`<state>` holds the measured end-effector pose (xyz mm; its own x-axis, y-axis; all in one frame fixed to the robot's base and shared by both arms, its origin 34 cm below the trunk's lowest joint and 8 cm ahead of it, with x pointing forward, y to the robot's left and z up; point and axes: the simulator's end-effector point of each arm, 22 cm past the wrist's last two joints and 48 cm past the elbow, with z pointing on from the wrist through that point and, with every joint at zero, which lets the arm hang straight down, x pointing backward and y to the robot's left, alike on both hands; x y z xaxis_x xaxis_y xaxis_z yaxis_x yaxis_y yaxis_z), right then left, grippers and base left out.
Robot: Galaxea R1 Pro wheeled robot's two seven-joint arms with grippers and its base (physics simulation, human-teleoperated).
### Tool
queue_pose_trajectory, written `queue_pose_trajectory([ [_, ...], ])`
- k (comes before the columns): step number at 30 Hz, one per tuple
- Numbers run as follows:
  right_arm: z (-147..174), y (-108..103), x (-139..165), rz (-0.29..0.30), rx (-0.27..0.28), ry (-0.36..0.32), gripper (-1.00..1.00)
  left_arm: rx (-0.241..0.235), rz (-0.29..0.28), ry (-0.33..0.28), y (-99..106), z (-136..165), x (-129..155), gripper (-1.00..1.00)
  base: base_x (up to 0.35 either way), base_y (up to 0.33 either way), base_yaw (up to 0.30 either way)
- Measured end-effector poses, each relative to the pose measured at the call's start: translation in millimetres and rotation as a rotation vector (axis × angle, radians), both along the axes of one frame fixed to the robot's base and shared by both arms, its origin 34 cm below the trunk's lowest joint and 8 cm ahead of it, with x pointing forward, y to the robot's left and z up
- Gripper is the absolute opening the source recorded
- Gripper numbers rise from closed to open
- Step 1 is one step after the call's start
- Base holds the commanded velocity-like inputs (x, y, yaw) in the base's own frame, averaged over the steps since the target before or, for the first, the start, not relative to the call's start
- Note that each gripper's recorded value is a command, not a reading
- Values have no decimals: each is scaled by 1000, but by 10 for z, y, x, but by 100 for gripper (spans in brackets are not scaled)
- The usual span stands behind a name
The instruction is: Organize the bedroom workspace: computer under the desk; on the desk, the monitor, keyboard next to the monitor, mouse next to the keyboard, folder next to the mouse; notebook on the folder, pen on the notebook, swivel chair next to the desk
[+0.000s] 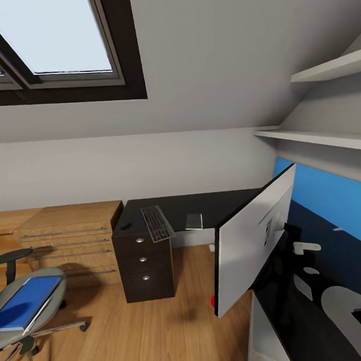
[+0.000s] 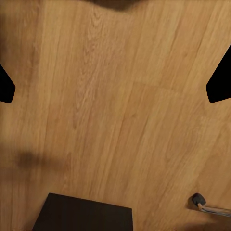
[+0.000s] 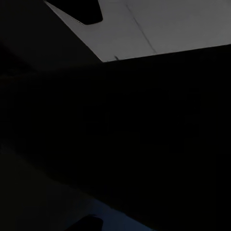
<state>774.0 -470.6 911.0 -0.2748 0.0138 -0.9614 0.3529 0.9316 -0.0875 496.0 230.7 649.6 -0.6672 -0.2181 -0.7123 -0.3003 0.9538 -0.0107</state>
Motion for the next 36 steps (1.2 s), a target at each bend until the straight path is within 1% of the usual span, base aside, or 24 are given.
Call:
queue_pose_trajectory([
  [10,-1,0,1,0,0,0,100,0,-1,0,-4,-1,0,100,9,0,0],
  [11,-1,0,1,0,0,0,-100,0,-1,0,-4,-1,0,100,1,0,0],
  [26,4,-66,-19,-13,0,0,-100,0,-1,0,-4,0,0,100,0,0,0],
  [36,9,-74,-20,-15,0,0,-100,0,0,0,0,0,0,100,0,0,0],
])
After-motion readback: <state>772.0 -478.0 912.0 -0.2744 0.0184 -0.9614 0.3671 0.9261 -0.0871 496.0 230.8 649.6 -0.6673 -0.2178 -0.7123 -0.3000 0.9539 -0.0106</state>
